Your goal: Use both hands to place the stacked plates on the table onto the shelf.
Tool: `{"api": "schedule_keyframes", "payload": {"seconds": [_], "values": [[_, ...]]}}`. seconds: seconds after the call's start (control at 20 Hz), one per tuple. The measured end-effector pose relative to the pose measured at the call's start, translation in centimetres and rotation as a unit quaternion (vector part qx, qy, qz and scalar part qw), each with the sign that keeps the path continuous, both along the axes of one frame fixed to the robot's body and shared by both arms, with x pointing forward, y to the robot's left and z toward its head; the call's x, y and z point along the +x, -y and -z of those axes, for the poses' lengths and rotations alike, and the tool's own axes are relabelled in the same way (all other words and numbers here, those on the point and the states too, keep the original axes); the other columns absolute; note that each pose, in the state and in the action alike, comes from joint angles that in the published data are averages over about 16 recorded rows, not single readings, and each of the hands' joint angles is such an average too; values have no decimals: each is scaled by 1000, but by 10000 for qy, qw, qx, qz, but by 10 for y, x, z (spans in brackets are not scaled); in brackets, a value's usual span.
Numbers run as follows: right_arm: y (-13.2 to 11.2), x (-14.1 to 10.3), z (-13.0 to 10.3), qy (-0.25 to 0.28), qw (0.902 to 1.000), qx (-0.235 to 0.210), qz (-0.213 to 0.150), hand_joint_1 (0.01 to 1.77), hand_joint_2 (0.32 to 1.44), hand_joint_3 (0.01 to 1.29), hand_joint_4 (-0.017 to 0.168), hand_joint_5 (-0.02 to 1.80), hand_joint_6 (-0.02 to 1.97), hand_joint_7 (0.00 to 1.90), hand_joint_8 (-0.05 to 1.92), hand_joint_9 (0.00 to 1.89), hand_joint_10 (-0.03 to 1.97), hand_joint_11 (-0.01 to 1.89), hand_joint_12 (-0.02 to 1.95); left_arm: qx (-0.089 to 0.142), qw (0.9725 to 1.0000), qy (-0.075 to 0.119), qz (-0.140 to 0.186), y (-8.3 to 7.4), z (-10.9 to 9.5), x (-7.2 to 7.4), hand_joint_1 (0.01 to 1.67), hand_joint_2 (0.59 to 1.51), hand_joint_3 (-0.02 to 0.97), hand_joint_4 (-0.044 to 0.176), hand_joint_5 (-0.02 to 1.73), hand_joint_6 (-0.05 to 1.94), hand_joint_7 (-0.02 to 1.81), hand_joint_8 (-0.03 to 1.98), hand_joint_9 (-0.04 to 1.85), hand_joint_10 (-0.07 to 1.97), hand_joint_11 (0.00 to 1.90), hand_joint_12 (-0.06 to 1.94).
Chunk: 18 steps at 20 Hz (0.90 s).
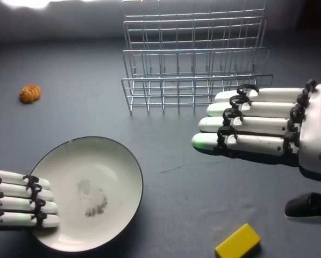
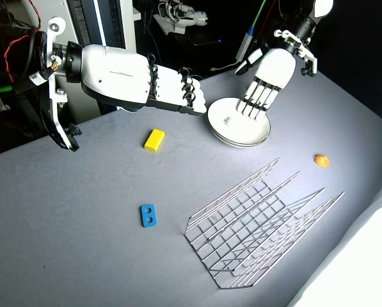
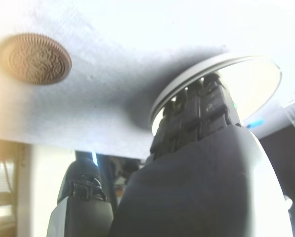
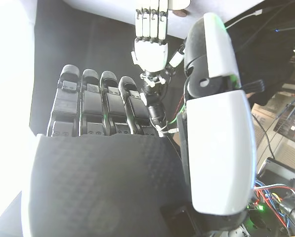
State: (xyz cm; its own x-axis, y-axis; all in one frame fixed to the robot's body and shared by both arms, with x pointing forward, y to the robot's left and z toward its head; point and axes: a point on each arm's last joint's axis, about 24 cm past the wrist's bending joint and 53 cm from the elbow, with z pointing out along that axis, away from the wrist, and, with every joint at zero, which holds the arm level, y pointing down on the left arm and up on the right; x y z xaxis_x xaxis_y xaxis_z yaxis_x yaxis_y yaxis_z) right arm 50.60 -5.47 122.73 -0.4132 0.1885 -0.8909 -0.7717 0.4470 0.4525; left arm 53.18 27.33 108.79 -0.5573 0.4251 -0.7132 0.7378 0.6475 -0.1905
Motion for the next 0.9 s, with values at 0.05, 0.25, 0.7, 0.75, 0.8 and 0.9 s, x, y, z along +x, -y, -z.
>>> {"api": "schedule_keyframes", "payload": {"seconds": [0.05, 0.25, 0.7, 0.75, 0.8, 0.9], "values": [[0, 0, 0, 2, 10000, -2, -1, 1102, 1011, 19, 0, 21, 19, 21, 14, 14, 5, 25, 14, -31, 10000, -32, -20, 3, 1, -2, 14, 1120, 14, -4, -3, -21, 4, -16, 8, 3, 15, -8], [-1, -1, 2, 42, 10000, -48, -20, 1113, 1000, 19, 0, 21, 19, 21, 14, 14, 4, 28, 14, -215, 9996, -168, -116, 17, 5, -8, 13, 1121, 14, -4, -7, -22, -1, -18, 3, 3, 15, 0], [-17, -6, 11, 325, 9990, -230, -201, 1141, 1002, 20, 0, 21, 19, 21, 14, 15, 5, 27, 94, -701, 9960, -416, -354, 52, 10, -17, 13, 1123, 14, -5, -7, -25, -2, -19, 1, -4, 14, 10], [-21, -6, 12, 382, 9987, -239, -233, 1141, 1006, 20, 0, 22, 19, 21, 14, 15, 5, 25, 104, -746, 9955, -435, -381, 55, 10, -17, 13, 1124, 14, -6, -7, -25, -3, -20, 0, -5, 14, 9], [-25, -7, 13, 442, 9984, -248, -267, 1141, 1009, 20, 0, 22, 19, 21, 14, 15, 5, 24, 119, -788, 9950, -454, -409, 58, 10, -17, 13, 1124, 14, -6, -7, -26, -3, -20, 0, -7, 14, 8], [-33, -7, 14, 565, 9975, -260, -337, 1139, 1016, 20, 0, 22, 19, 21, 15, 15, 5, 22, 154, -860, 9941, -486, -457, 63, 10, -18, 13, 1126, 14, -7, -7, -26, -4, -20, -3, -10, 14, 5]]}}
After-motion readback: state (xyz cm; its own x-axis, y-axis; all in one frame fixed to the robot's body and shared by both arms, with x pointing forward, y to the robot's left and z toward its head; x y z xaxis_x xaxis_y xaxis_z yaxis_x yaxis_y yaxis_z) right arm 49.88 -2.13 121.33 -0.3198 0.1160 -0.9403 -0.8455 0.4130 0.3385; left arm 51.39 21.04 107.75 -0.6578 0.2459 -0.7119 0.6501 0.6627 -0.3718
